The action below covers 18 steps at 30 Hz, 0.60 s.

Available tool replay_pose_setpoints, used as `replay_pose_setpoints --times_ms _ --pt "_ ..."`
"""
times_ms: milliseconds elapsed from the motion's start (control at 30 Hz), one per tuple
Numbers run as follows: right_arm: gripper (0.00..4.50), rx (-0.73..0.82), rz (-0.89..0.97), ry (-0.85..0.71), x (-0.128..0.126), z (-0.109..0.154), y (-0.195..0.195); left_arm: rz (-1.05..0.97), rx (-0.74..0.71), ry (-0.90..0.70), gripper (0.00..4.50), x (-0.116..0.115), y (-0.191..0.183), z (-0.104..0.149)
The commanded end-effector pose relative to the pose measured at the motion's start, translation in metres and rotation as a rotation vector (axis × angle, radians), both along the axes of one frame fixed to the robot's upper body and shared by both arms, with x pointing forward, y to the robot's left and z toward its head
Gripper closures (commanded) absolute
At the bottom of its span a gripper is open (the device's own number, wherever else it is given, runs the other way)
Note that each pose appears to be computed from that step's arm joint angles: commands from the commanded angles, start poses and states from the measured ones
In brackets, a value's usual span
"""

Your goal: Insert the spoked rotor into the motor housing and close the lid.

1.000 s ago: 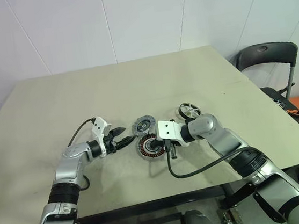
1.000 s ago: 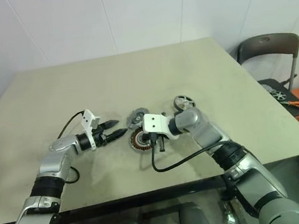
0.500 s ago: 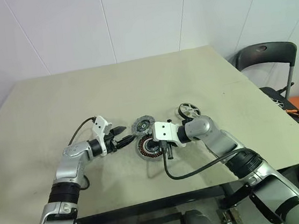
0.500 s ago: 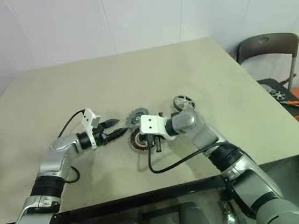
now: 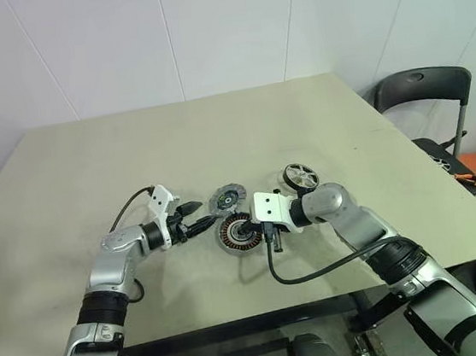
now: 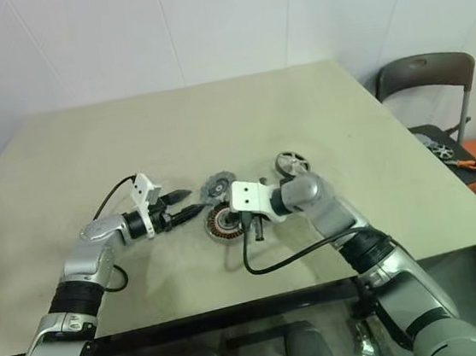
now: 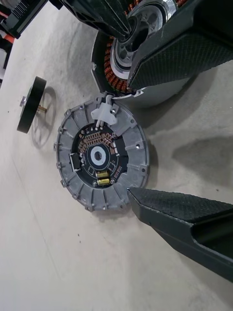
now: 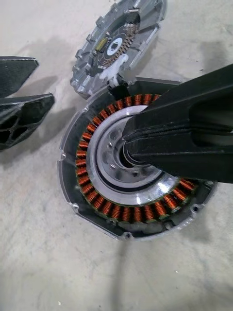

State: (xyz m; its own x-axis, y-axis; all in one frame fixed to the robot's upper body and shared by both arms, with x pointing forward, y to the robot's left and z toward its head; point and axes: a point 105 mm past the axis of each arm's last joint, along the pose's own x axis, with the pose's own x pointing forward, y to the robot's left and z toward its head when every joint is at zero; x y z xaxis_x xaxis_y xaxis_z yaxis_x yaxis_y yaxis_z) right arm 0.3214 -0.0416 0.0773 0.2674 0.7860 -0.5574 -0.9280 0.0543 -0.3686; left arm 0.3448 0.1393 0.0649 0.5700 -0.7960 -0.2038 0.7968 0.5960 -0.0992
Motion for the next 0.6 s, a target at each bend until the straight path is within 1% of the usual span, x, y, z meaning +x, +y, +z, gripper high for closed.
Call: replay_pose_setpoints --times_ms 33,267,500,567,600 --pt "4.48 -0.006 0.011 0.001 -0.003 -0.005 0.006 -0.009 -0.002 -0.051 1.10 0.004 -0.003 0.014" --pt "4.48 -0.011 0.008 -0.019 0.000 -0.006 0.006 -0.002 0.001 -0.049 1.10 0.004 -0.001 0.013" --pt "4.48 -0.037 -0.011 -0.027 0.003 -0.008 -0.008 0.000 0.002 -0.047 1.10 0.004 0.000 0.011" --pt "4.48 -0.029 -0.024 -0.027 0.005 -0.006 -0.011 -0.001 0.002 -0.047 1.10 0.005 -0.001 0.011" --pt "4.48 -0.001 -0.040 -0.012 0.006 -0.001 -0.010 -0.002 0.002 -0.046 1.10 0.005 -0.001 0.011"
